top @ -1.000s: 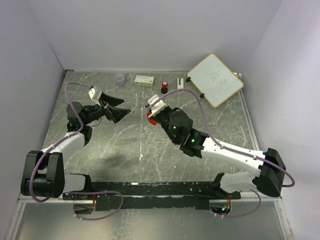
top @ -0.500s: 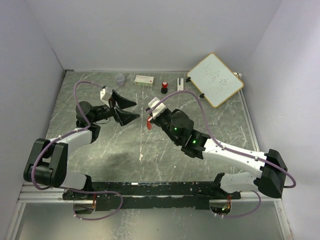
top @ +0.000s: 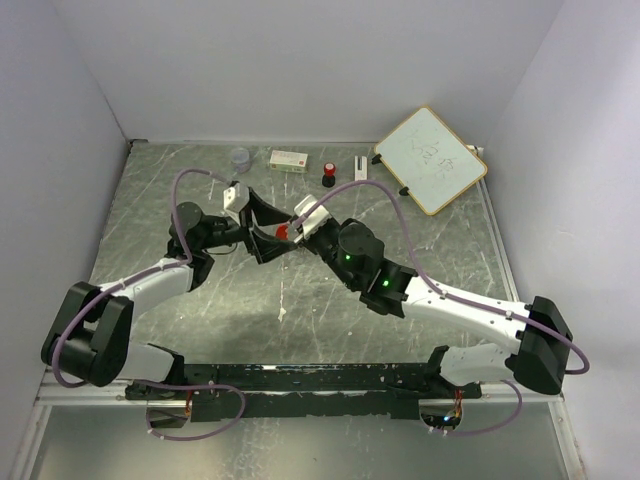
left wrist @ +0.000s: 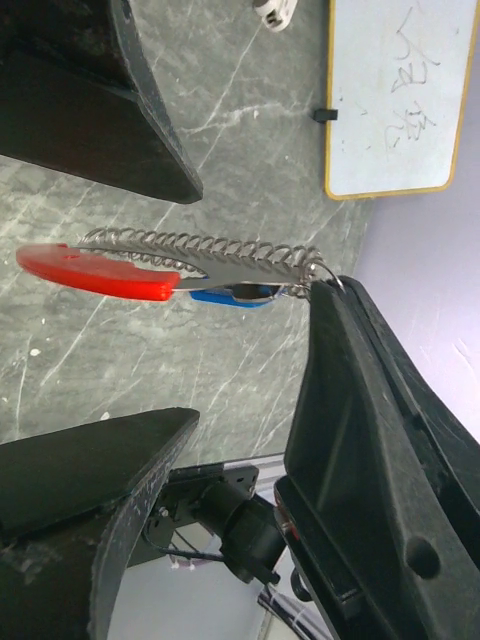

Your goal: Remove the keys from the keyring

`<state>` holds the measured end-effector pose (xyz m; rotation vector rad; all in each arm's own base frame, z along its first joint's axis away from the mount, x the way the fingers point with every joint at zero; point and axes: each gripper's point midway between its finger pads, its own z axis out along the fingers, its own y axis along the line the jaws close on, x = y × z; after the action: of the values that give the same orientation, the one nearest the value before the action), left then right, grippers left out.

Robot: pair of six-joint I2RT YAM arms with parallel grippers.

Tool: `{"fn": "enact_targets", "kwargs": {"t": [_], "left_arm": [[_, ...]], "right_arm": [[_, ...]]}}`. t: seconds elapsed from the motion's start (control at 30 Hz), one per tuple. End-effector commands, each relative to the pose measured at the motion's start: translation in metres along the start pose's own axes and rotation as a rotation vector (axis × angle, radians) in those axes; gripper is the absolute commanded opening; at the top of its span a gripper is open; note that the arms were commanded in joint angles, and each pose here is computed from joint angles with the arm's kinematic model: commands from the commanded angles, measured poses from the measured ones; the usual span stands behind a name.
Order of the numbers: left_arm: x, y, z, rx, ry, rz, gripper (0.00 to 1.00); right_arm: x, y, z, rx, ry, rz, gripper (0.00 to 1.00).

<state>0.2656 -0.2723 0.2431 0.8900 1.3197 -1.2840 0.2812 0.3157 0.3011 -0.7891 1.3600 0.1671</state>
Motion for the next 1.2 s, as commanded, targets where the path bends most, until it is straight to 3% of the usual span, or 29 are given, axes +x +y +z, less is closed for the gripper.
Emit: {"fn": "enact_targets", "kwargs": {"t": [0.0,0.03,0.1,0.23,0.47,0.67,0.77,0.9,1.17], "left_arm": [[-0.015,-0.001,0.009,-0.024,-0.014,0.111,0.97],[-0.014,0.002,0.01,-0.044,-0.008,0.116,0.84],[-0.009,0.007,0.012,-0.065,0.01,0.118,0.71],[-0.004,0.008,0.016,-0.07,0.026,0.117,0.59],[0.001,0.014,0.02,-0.109,0.032,0.119,0.51],[0.004,0.029,0.019,-0.188,0.043,0.109,0.18],[0.004,0.036,0.016,-0.231,0.055,0.114,0.08],[0.007,0.04,0.013,-0.258,0.095,0.134,0.11],[0.013,0.037,0.003,-0.271,0.153,0.171,0.29]], "right_arm": [[-0.009,0.001,0.002,0.001,-0.032,0.031,0.0],[-0.009,0.002,0.002,-0.003,-0.035,0.035,0.0],[-0.011,0.003,0.002,-0.008,-0.039,0.039,0.0],[-0.014,0.004,0.001,-0.015,-0.048,0.048,0.0],[-0.016,0.007,0.0,-0.033,-0.054,0.066,0.0],[-0.017,0.008,-0.001,-0.042,-0.058,0.075,0.0],[-0.017,0.007,-0.001,-0.036,-0.058,0.072,0.0],[-0.015,0.005,-0.002,-0.018,-0.055,0.065,0.0],[-0.012,0.002,0.0,0.006,-0.049,0.053,0.0]]}}
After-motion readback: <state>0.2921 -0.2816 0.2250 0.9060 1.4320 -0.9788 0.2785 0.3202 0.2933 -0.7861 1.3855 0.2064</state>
